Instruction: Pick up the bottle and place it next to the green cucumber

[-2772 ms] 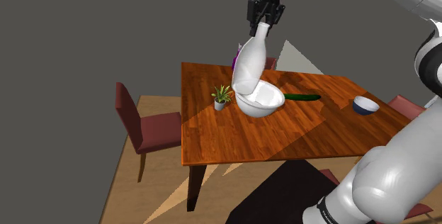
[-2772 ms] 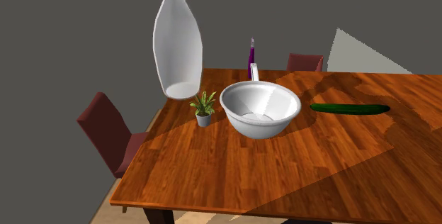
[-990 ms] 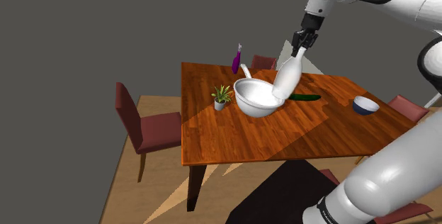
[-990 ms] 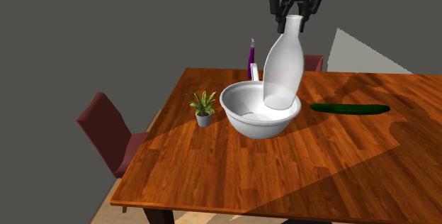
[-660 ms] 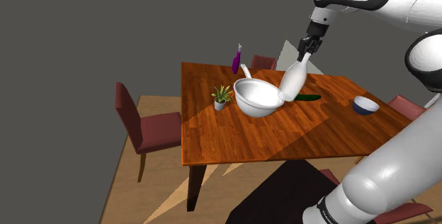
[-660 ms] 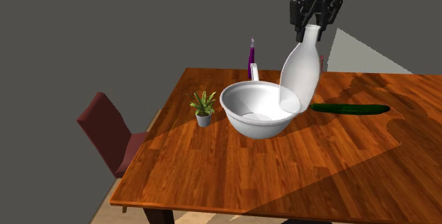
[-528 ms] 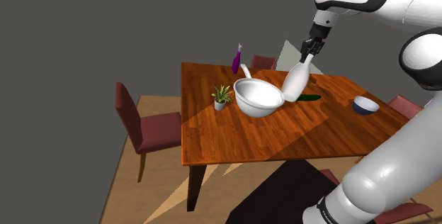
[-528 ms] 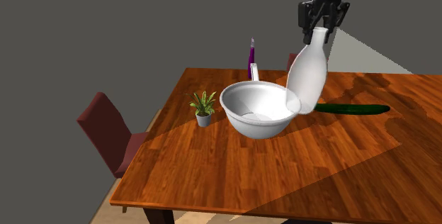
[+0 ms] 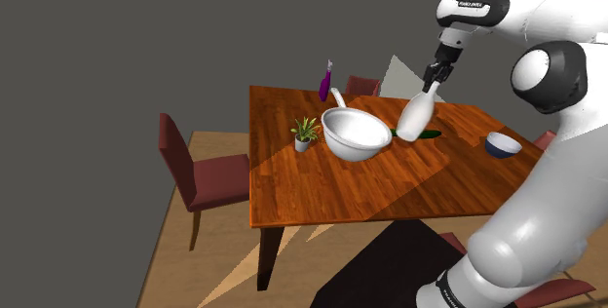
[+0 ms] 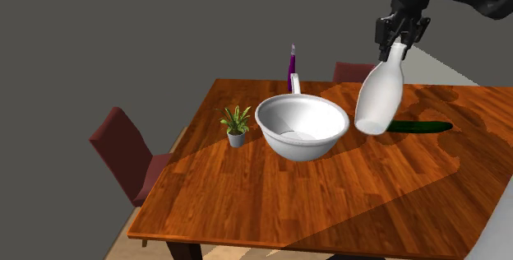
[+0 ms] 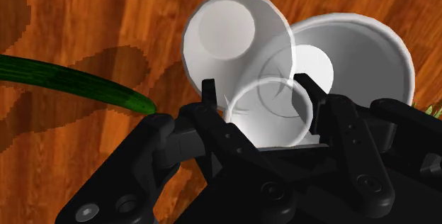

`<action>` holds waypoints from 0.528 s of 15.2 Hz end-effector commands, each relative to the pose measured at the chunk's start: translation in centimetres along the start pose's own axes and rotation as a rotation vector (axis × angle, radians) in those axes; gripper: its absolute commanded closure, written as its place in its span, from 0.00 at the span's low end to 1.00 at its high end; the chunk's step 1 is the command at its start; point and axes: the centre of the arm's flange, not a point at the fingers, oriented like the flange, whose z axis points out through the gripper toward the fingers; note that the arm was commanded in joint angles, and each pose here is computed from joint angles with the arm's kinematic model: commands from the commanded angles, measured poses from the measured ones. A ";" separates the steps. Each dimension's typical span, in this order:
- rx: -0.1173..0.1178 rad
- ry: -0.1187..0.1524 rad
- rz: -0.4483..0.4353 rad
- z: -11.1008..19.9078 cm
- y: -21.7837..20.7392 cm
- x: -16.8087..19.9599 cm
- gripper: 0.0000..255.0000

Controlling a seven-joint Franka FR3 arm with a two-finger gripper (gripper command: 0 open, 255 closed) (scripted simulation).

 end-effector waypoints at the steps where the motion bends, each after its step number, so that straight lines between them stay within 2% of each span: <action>1: 0.000 0.001 -0.002 1.1 2.5 -0.3 1.00; 4: 0.000 0.001 -0.002 2.7 6.9 -0.2 1.00; 8: 0.000 0.001 -0.002 4.8 7.0 -0.2 1.00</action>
